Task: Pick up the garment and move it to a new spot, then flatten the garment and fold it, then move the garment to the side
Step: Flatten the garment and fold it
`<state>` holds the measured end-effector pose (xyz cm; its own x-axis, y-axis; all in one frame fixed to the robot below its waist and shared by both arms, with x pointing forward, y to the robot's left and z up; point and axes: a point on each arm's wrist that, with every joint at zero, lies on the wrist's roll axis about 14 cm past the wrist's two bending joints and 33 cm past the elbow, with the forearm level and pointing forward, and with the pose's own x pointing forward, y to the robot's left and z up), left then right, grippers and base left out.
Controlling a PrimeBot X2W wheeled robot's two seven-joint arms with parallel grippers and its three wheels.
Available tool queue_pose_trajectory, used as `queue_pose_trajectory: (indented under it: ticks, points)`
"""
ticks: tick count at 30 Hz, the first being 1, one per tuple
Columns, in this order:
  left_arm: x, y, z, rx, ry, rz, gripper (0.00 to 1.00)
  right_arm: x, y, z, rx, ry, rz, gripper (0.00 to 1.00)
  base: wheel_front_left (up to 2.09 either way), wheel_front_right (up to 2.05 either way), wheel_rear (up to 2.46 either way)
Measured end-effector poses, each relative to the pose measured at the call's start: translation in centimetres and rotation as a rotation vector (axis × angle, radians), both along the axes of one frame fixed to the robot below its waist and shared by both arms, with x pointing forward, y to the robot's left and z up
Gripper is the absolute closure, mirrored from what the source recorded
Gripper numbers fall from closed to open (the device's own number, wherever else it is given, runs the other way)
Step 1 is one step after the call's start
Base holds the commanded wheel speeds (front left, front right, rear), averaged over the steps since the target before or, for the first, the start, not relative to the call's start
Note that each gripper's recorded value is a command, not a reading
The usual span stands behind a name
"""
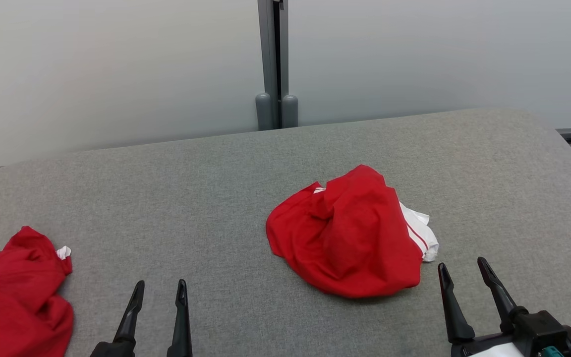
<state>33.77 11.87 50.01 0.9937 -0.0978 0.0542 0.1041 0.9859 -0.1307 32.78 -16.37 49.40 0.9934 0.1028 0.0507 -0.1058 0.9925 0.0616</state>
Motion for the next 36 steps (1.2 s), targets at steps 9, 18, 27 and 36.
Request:
queue_pose_trajectory:
  ticks: [9,18,27,36]
  points:
    - [-0.1,0.5,-0.4,0.002,0.012,0.012,0.0,0.4,0.9,-0.3,0.005,0.01,0.028,0.0,0.0,0.0,0.0]
    - [1.6,-0.5,-1.0,0.013,0.026,-0.018,0.0,4.8,0.3,-1.0,0.031,0.044,0.025,0.0,0.0,0.0,0.0]
    - [3.9,-1.5,-3.3,0.008,0.09,-0.046,0.0,9.2,-1.0,-8.6,0.112,0.3,-0.009,0.0,0.0,0.0,0.0]
    - [4.6,-1.0,-4.0,0.011,0.109,-0.029,0.0,9.9,-0.1,-12.9,0.095,0.46,0.032,0.77,0.0,0.0,0.0]
